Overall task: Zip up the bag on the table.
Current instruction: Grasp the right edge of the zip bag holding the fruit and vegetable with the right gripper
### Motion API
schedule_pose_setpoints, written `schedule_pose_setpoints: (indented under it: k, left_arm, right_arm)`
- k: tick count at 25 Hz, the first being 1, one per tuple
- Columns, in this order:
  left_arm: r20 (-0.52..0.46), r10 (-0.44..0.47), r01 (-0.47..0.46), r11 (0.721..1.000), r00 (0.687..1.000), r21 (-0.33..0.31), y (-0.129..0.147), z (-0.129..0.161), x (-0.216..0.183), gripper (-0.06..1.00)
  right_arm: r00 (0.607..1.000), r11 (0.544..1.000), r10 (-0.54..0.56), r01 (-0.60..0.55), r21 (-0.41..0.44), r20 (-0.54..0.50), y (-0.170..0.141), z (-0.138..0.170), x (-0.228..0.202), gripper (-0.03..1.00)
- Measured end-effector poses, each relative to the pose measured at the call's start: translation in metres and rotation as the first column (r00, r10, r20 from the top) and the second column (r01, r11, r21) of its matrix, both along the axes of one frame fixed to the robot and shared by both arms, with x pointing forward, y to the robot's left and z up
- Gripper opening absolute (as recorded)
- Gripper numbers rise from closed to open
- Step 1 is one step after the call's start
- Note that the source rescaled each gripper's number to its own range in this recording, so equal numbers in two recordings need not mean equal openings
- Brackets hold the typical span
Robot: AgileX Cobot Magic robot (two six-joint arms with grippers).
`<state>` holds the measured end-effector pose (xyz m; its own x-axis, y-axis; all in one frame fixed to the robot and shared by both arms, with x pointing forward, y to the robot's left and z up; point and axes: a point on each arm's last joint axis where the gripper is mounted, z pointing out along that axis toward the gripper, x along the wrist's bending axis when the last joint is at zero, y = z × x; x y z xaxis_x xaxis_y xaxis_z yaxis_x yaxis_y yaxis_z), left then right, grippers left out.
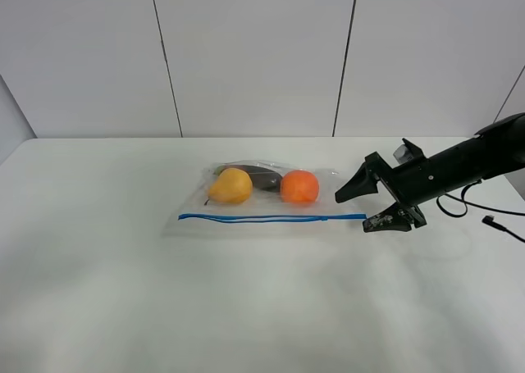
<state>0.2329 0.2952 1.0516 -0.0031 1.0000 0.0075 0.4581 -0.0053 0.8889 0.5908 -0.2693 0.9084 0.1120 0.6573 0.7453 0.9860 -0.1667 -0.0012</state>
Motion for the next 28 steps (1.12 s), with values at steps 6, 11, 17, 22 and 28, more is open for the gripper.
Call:
schedule_pose_setpoints:
  k: [6,11,17,22,28]
  left_arm:
    - [0.000,0.000,0.000,1.000,1.000,0.000,0.000,0.000,0.000,1.00]
    - [0.000,0.000,0.000,1.000,1.000,0.000,0.000,0.000,0.000,1.00]
    - [0.000,0.000,0.000,1.000,1.000,0.000,0.000,0.000,0.000,1.00]
    - [0.000,0.000,0.000,1.000,1.000,0.000,0.000,0.000,0.000,1.00]
    - [0.000,0.000,0.000,1.000,1.000,0.000,0.000,0.000,0.000,1.00]
  right_arm:
    - [1.000,0.997,-0.001,0.002,0.080,-0.007,0.004,-0.027,0.005,0.86]
    - [1.000,0.990,-0.006,0.004,0.140,0.011,0.007,-0.035,0.008,0.78]
    - [0.999,0.990,0.026,-0.031,0.135,0.039,0.006,-0.029,0.013,0.73]
    - [0.998,0.987,0.057,-0.063,0.151,0.040,0.003,-0.015,0.023,0.72]
    - [0.996,0.988,0.090,-0.091,0.126,0.011,0.000,-0.012,0.024,0.68]
